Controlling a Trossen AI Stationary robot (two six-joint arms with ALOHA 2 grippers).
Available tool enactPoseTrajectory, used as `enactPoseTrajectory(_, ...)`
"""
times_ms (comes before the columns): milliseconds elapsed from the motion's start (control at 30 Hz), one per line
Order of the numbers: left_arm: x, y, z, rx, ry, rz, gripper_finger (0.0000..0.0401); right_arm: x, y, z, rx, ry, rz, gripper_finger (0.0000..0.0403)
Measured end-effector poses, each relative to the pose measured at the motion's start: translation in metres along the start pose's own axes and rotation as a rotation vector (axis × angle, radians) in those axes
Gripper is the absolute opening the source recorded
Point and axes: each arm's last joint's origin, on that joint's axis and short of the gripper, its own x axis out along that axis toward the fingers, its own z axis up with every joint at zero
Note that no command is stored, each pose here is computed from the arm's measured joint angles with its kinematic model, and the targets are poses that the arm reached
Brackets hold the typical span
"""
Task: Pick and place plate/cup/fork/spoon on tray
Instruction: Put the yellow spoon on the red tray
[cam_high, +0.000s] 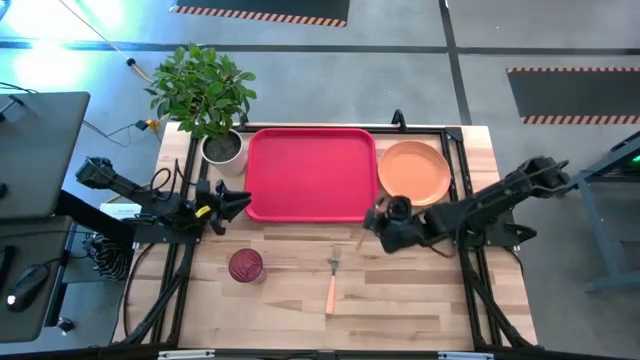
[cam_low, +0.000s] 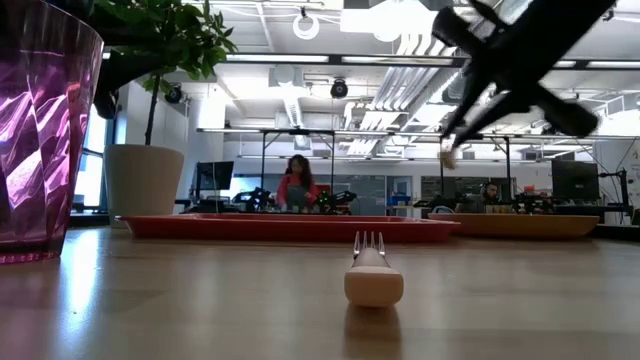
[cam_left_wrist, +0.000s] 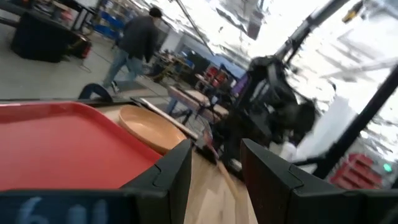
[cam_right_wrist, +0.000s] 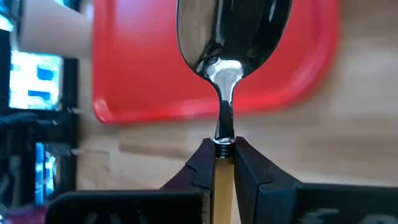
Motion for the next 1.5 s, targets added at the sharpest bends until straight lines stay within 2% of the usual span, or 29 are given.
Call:
enactPoseTrajectory(167, 0.000, -0.001, -0.003, 0.015, 0.040, -0.044, 0.0129, 0.017, 0.020, 0.025, -0.020, -0.055, 0.082, 0.0012)
enactPoseTrajectory(433, 0.000, 0.000, -0.003, 0.020, 0.043, -0.043, 0.0129, 0.039, 0.044, 0.074, -0.072, -0.097, 0.202, 0.0012)
enactPoseTrajectory(633, 0.000, 0.000, -0.003, 0.020, 0.042, -0.043, 0.0129, 0.050, 0.047, 0.109, -0.113, -0.105, 0.204, 0.0012)
enactPoseTrajectory(767, 0.000, 0.000, -0.003, 0.018, 0.043, -0.043, 0.0129, 0.045, 0.064, 0.135, -0.180, -0.164, 0.201, 0.0012)
enactPoseTrajectory(900, 0.000, 0.000, -0.003, 0.032, 0.043, -0.042, 0.0129, 0.031, 0.082, 0.163, -0.258, -0.192, 0.105, 0.0012)
enactPoseTrajectory(1100, 0.000, 0.001, -0.004, 0.045, 0.038, -0.006, 0.0129, 0.025, 0.092, 0.191, -0.289, -0.130, -0.111, 0.0012)
enactPoseTrajectory(1267, 0.000, 0.001, -0.004, 0.046, 0.037, -0.001, 0.0129, 0.040, 0.087, 0.197, -0.261, -0.026, -0.233, 0.0012)
enactPoseTrajectory(1500, 0.000, 0.001, -0.004, 0.048, 0.039, 0.002, 0.0129, 0.079, 0.072, 0.189, -0.228, 0.122, -0.375, 0.0012)
